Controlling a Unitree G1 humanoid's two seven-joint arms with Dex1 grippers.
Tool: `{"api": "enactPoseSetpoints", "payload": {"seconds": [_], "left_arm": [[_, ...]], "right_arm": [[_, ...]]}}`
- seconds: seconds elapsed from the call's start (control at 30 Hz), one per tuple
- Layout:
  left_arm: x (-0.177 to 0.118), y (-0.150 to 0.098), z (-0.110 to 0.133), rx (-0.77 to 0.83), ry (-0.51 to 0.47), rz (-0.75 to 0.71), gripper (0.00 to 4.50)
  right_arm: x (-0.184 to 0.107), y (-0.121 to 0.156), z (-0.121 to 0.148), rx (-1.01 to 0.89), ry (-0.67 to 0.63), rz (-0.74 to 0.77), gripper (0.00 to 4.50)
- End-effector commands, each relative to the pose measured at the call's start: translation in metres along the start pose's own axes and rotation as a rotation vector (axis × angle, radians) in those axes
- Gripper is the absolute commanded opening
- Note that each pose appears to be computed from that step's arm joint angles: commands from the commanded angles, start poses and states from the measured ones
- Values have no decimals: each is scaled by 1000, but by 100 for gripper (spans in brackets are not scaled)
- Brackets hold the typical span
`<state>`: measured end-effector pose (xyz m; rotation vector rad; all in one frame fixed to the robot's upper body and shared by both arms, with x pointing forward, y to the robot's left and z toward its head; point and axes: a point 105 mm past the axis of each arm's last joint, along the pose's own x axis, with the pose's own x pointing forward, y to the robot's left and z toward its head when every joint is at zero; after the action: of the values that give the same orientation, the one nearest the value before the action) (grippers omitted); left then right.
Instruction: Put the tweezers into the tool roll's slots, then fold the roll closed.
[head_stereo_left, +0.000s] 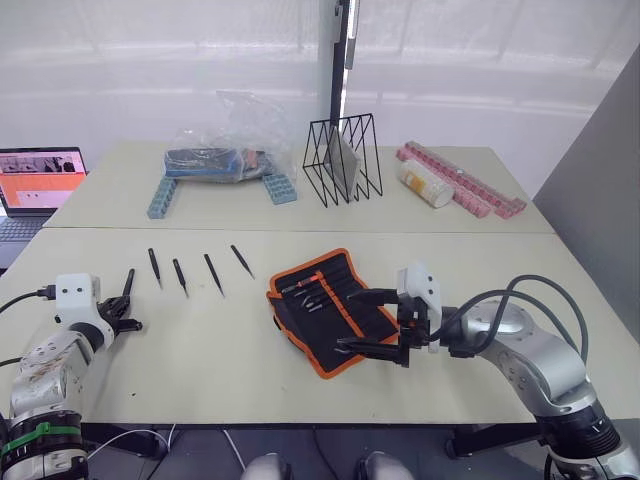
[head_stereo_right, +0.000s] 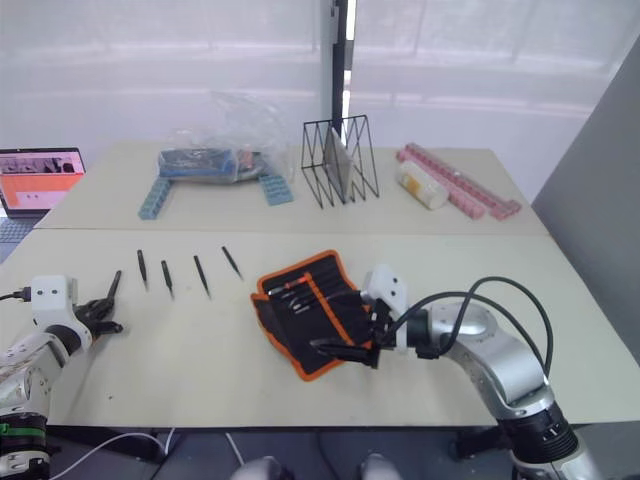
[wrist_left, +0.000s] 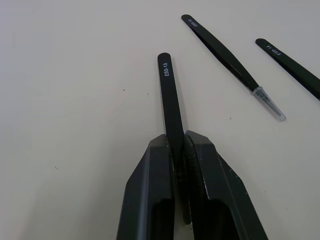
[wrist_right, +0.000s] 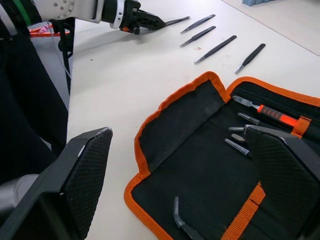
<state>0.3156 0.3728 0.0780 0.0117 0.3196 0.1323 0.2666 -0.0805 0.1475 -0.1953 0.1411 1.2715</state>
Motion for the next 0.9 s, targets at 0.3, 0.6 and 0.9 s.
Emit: {"api": "enactPoseSetpoints", "payload": {"seconds": [0.3, 0.6, 0.9], "left_arm": [[-48, -14, 28, 132, -77, -144, 0], [-58, -113, 70, 294, -146, -534, 0], [-49, -235, 79, 411, -137, -980, 0]], "right_arm": [[-16, -18, -23, 63, -1, -234, 262], [-6, -20, -55, 161, 27, -428, 3], [5, -17, -80, 237, -2, -535, 3]]}}
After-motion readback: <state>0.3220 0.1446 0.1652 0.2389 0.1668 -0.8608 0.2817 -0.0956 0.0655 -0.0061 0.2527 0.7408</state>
